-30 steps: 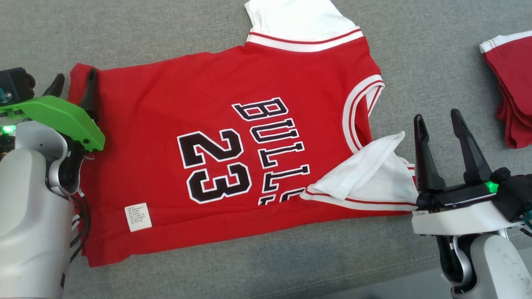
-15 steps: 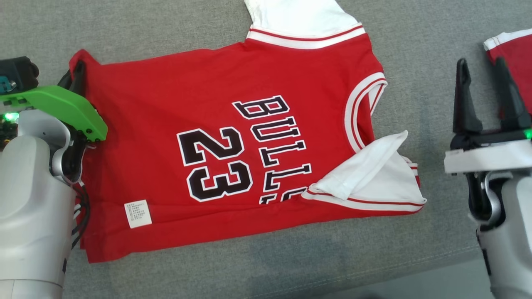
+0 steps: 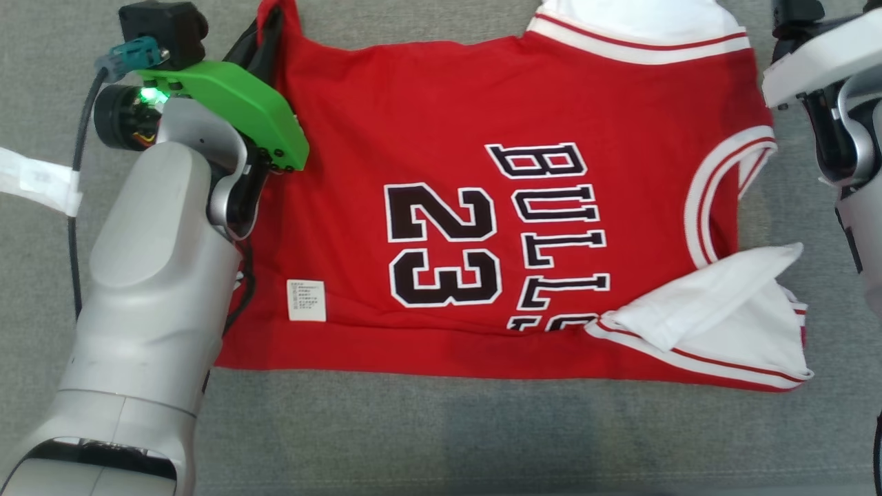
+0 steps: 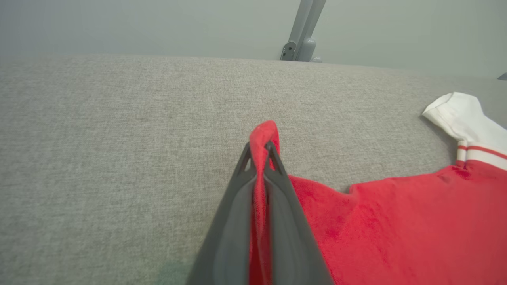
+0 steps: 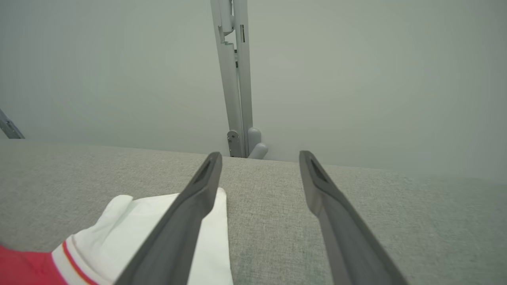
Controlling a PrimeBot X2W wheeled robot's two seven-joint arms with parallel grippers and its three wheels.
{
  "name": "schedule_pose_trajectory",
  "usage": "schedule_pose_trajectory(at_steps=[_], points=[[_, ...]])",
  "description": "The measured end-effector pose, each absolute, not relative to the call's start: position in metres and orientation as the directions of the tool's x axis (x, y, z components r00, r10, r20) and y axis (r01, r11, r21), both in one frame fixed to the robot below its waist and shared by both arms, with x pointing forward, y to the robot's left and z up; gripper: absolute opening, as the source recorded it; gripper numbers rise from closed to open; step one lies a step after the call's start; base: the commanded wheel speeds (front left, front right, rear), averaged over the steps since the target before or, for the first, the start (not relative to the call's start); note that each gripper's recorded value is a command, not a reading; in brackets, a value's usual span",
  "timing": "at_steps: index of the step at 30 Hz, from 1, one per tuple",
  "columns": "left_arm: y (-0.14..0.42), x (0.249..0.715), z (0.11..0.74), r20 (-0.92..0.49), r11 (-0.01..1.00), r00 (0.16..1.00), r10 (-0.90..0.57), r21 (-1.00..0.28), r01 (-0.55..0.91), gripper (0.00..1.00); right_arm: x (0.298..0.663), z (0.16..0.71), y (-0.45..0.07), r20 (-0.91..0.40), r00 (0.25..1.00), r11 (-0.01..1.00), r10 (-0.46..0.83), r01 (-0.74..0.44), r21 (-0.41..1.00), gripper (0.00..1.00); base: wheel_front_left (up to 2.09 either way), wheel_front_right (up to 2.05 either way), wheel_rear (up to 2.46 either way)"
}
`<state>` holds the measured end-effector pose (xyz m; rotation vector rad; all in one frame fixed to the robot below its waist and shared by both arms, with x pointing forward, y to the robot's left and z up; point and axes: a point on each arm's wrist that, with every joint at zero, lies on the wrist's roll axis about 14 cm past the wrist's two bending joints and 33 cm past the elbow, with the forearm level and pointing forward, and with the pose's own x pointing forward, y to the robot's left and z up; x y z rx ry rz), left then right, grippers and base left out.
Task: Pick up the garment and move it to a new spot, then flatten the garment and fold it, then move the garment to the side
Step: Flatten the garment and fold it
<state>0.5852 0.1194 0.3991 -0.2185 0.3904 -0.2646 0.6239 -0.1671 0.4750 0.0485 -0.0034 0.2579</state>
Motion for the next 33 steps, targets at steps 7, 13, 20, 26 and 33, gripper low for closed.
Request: schedule_pose_trajectory(at_steps=[7, 13, 20, 26, 33], points=[[0.126, 0.583, 0.389, -0.353, 0.948, 0.891, -0.285, -0.242, 0.207, 0.0, 0.661, 0.424, -0.118, -0.17, 0.917, 0.933, 0.361, -0.356, 0.058, 1.0, 0.0, 0.0, 0.0], [0.139, 0.578, 0.379, -0.372, 0.955, 0.89, -0.263, -0.229, 0.186, 0.0, 0.671, 0.385, -0.097, -0.311, 0.866, 0.918, 0.392, -0.391, 0.068, 1.0, 0.0, 0.0, 0.0], [0.152, 0.576, 0.372, -0.374, 0.96, 0.896, -0.238, -0.231, 0.159, 0.0, 0.677, 0.375, -0.093, -0.353, 0.842, 0.908, 0.408, -0.415, 0.061, 0.0, 0.0, 0.0, 0.0], [0.158, 0.583, 0.38, -0.343, 0.959, 0.913, -0.222, -0.244, 0.142, 0.0, 0.682, 0.404, -0.11, -0.259, 0.88, 0.915, 0.398, -0.401, 0.045, 0.0, 0.0, 0.0, 0.0], [0.171, 0.595, 0.408, -0.273, 0.953, 0.942, -0.193, -0.281, 0.114, 0.0, 0.689, 0.463, -0.125, -0.087, 0.919, 0.923, 0.384, -0.38, 0.062, 0.0, 0.0, 0.0, 0.0]])
